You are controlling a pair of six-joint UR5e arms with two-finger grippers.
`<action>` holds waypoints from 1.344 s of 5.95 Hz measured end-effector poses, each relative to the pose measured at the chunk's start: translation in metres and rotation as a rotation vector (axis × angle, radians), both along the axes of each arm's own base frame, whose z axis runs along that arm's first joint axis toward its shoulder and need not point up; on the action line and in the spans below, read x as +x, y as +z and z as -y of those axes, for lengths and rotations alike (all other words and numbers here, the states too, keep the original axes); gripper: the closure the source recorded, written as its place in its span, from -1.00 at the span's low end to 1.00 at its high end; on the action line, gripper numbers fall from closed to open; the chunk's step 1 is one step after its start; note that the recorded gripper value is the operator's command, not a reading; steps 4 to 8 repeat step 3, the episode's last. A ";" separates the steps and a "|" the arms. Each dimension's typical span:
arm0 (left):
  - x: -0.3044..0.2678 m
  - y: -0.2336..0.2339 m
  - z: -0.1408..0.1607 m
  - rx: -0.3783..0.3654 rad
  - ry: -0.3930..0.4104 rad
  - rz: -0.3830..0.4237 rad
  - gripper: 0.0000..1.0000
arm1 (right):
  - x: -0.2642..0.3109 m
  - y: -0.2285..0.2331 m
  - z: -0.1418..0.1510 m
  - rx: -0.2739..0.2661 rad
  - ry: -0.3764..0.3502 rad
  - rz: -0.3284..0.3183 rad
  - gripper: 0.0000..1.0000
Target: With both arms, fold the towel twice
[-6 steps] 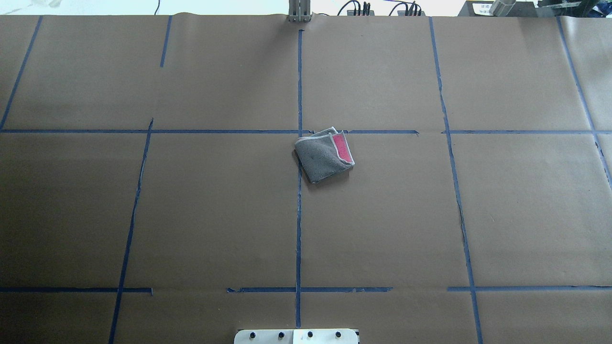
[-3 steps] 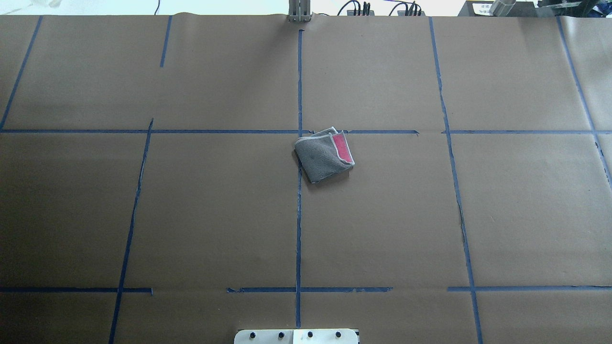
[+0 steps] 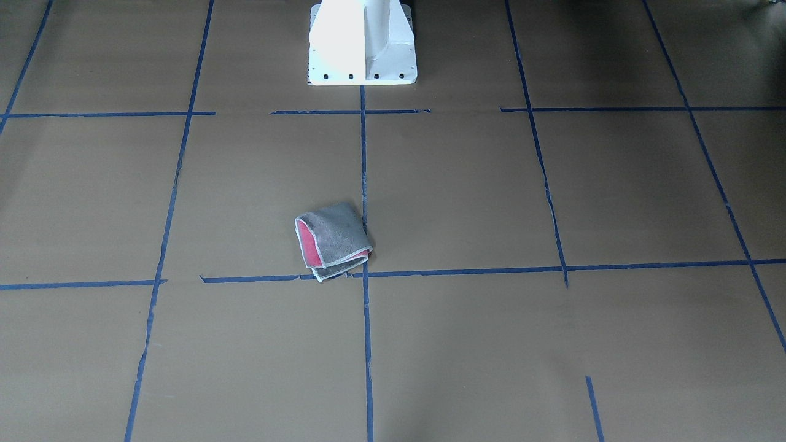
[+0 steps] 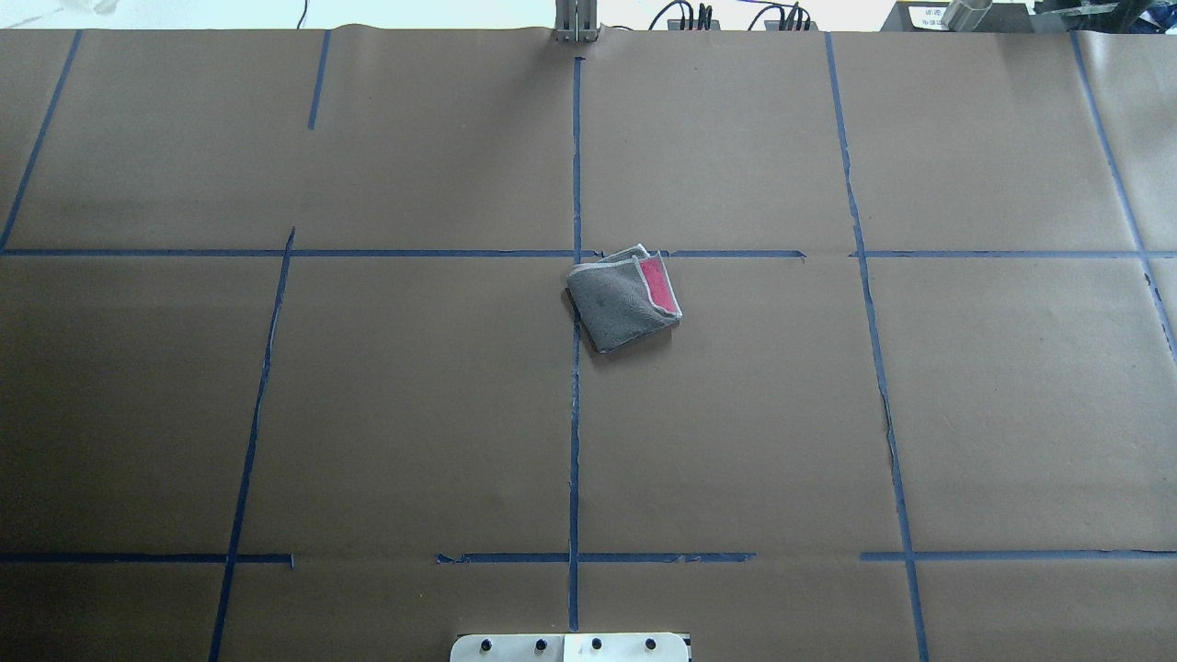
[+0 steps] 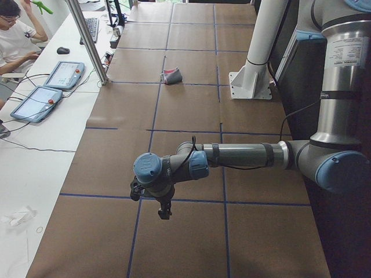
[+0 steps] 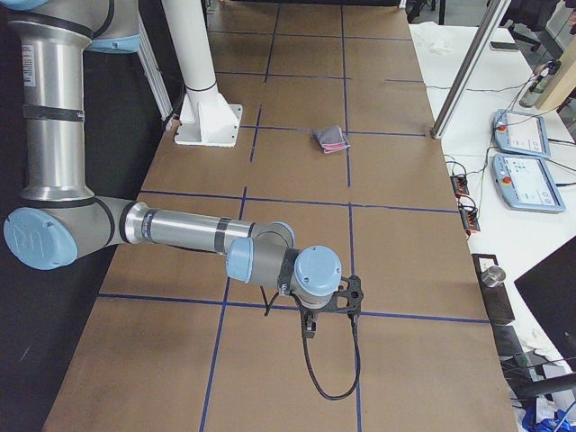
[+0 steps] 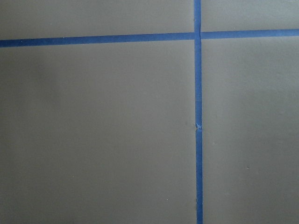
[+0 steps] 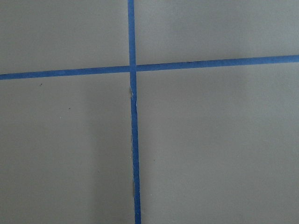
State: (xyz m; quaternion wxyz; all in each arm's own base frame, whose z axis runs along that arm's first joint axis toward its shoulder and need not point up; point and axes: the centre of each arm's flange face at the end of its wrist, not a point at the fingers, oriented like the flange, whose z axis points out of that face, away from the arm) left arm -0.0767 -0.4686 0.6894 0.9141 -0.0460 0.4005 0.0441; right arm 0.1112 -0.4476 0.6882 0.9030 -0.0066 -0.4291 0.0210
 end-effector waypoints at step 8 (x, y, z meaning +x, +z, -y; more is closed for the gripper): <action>0.000 0.002 0.000 -0.001 0.001 0.000 -1.00 | 0.001 0.000 0.001 0.004 -0.003 -0.002 -1.00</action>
